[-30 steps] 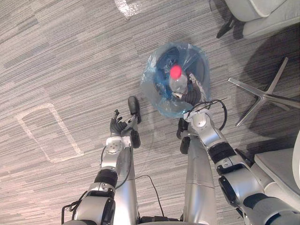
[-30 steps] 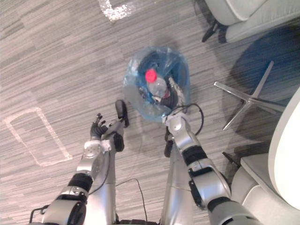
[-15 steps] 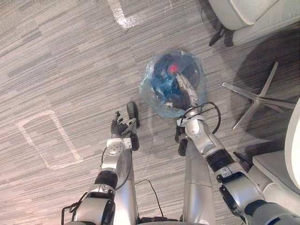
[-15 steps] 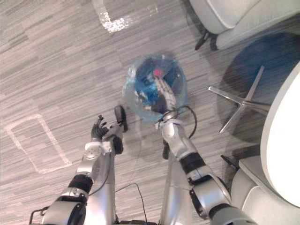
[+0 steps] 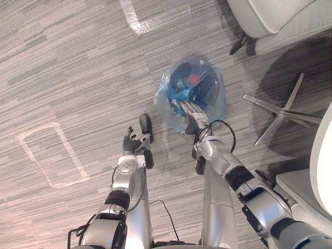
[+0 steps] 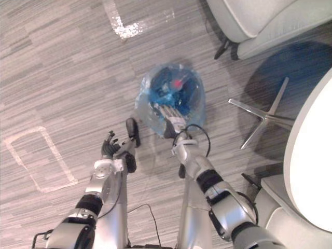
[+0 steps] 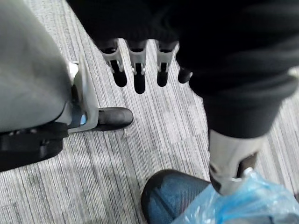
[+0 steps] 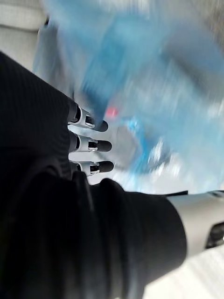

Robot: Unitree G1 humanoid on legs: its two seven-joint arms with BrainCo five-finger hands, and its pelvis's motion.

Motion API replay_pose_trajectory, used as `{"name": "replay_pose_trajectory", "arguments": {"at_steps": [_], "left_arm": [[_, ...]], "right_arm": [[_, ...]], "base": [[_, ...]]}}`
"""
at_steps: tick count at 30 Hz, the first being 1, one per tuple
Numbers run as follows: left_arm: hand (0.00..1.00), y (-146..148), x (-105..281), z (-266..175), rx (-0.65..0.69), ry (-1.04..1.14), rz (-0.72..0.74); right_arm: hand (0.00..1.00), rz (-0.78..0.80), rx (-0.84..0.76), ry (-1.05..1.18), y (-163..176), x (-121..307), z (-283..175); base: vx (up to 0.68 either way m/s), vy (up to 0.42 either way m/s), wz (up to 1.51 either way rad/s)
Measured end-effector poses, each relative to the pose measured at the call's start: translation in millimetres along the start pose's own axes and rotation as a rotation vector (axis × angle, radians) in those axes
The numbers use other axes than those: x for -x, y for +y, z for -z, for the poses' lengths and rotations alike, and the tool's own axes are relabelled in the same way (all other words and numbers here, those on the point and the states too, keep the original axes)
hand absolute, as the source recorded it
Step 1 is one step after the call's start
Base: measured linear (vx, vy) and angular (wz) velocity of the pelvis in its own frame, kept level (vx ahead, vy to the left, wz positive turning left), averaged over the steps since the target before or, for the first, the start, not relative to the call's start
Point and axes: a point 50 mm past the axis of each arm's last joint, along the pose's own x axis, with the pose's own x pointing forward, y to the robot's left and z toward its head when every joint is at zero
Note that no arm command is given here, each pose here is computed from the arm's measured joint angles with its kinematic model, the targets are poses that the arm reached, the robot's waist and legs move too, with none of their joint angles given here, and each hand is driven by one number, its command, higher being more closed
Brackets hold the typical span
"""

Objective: Gather rubbish on tea table into small bin, then transfer packed bag to large trash can.

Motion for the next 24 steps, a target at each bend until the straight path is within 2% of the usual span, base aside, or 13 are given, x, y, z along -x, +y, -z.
{"name": "replay_pose_trajectory", "arguments": {"at_steps": [10, 14, 15, 24], "left_arm": [[0.00, -6, -7, -13, 0.060, -0.024, -0.013], [0.00, -10, -8, -15, 0.069, -0.028, -0.008], [0.00, -10, -8, -16, 0.071, -0.032, -0.009], [0.00, -20, -7, -19, 0.095, -0.042, 0.009]], "right_arm": [[0.00, 0.059, -0.025, 0.148, -19, -18, 11], [0.00, 0.050, -0.036, 0.180, -16, -17, 15], [1.00, 0.048, -0.045, 0.184, -14, -17, 14], [1.00, 0.019, -0.089, 0.208, -2, -14, 8]], "base": [[0.01, -0.003, 0.07], [-0.01, 0.004, 0.05], [-0.02, 0.006, 0.07], [0.00, -0.002, 0.05]]}}
